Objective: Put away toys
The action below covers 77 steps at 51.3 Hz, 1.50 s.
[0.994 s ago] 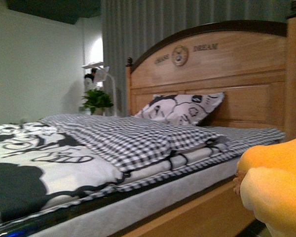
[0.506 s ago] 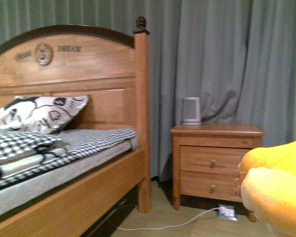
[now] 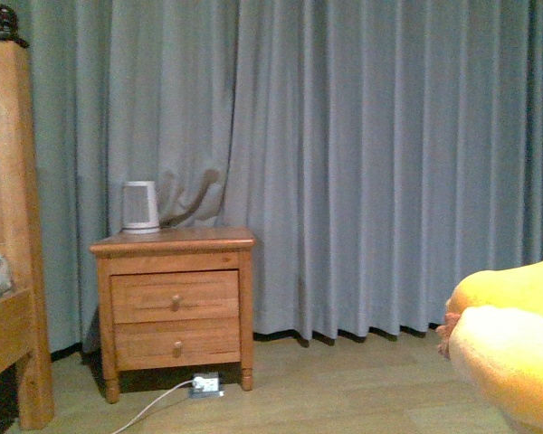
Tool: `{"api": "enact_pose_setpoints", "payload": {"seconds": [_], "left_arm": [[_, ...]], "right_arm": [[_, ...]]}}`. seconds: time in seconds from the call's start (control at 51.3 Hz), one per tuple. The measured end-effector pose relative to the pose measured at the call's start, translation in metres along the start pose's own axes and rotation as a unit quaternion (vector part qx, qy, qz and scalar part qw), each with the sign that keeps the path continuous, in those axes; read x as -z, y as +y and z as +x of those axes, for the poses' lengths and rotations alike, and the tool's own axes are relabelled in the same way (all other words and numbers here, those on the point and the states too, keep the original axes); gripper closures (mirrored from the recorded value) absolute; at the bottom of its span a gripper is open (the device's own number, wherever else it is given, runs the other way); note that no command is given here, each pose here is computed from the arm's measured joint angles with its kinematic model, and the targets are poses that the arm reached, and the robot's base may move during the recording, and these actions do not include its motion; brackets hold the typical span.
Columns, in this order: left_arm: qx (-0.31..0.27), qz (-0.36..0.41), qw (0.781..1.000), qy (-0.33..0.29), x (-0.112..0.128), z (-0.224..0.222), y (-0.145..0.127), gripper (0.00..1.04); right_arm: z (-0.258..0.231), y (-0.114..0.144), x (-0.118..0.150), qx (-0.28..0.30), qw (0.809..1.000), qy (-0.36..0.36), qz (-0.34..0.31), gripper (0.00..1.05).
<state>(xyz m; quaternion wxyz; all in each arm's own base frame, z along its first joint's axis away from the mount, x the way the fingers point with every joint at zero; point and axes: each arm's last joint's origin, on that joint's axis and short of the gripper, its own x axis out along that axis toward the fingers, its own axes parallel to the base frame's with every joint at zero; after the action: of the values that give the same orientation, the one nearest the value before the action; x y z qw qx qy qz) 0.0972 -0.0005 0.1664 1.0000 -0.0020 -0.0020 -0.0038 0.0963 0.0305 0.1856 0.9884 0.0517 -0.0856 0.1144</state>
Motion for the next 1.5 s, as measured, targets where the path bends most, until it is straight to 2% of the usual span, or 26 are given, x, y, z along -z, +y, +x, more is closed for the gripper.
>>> {"api": "enact_pose_setpoints", "payload": {"seconds": [1.5], "left_arm": [[-0.002,0.000,1.000,0.000,0.0000,0.0000,0.0001,0.06]], "right_arm": [[0.0000,0.0004,0.0000,-0.006,1.000,0.000,0.000,0.97]]}}
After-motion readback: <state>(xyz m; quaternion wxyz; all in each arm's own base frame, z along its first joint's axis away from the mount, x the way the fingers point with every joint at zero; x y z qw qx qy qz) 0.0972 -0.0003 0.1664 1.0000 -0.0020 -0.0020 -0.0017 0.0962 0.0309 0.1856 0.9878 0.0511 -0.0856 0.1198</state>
